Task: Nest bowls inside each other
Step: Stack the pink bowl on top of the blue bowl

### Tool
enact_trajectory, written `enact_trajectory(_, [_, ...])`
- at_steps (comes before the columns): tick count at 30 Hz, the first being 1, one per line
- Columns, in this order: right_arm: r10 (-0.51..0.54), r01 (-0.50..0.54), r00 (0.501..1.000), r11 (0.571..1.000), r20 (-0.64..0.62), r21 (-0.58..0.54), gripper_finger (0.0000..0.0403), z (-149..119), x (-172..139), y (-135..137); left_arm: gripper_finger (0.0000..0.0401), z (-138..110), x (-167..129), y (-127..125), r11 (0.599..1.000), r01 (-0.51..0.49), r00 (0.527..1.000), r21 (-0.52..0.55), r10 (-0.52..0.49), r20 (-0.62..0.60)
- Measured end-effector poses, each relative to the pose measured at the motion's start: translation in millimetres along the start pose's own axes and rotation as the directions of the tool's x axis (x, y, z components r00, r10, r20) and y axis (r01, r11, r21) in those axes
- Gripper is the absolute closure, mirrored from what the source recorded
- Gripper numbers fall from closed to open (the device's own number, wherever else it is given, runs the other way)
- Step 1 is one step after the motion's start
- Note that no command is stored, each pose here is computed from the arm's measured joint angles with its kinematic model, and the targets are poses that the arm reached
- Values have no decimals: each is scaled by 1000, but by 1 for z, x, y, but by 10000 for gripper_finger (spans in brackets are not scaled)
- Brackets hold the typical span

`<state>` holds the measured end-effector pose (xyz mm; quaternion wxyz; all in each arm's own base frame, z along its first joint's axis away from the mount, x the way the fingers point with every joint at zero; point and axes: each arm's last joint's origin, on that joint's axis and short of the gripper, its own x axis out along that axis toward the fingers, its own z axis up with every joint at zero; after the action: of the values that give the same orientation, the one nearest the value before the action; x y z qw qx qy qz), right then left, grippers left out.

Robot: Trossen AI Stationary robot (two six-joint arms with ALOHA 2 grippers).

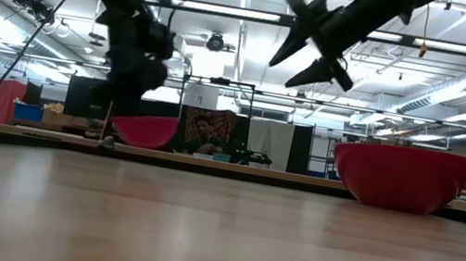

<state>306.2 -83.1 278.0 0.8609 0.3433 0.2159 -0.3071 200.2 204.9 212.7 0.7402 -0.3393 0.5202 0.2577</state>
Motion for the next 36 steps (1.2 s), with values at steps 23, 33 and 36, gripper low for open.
enact_trajectory(23, [-60, 76, 989, 990, 135, -117, 154, -9, 37, 8, 385, 10, 0, -111, 956, 181, 907, -230, -72, 414])
enact_trajectory(33, [-137, 176, 972, 962, 189, -210, 159, -15, 35, 10, 385, 11, -5, -137, 925, 317, 843, -210, -174, 508])
enact_trajectory(36, [-155, 198, 966, 959, 206, -205, 174, -15, 35, 10, 385, 10, -5, -139, 922, 327, 838, -206, -183, 514])
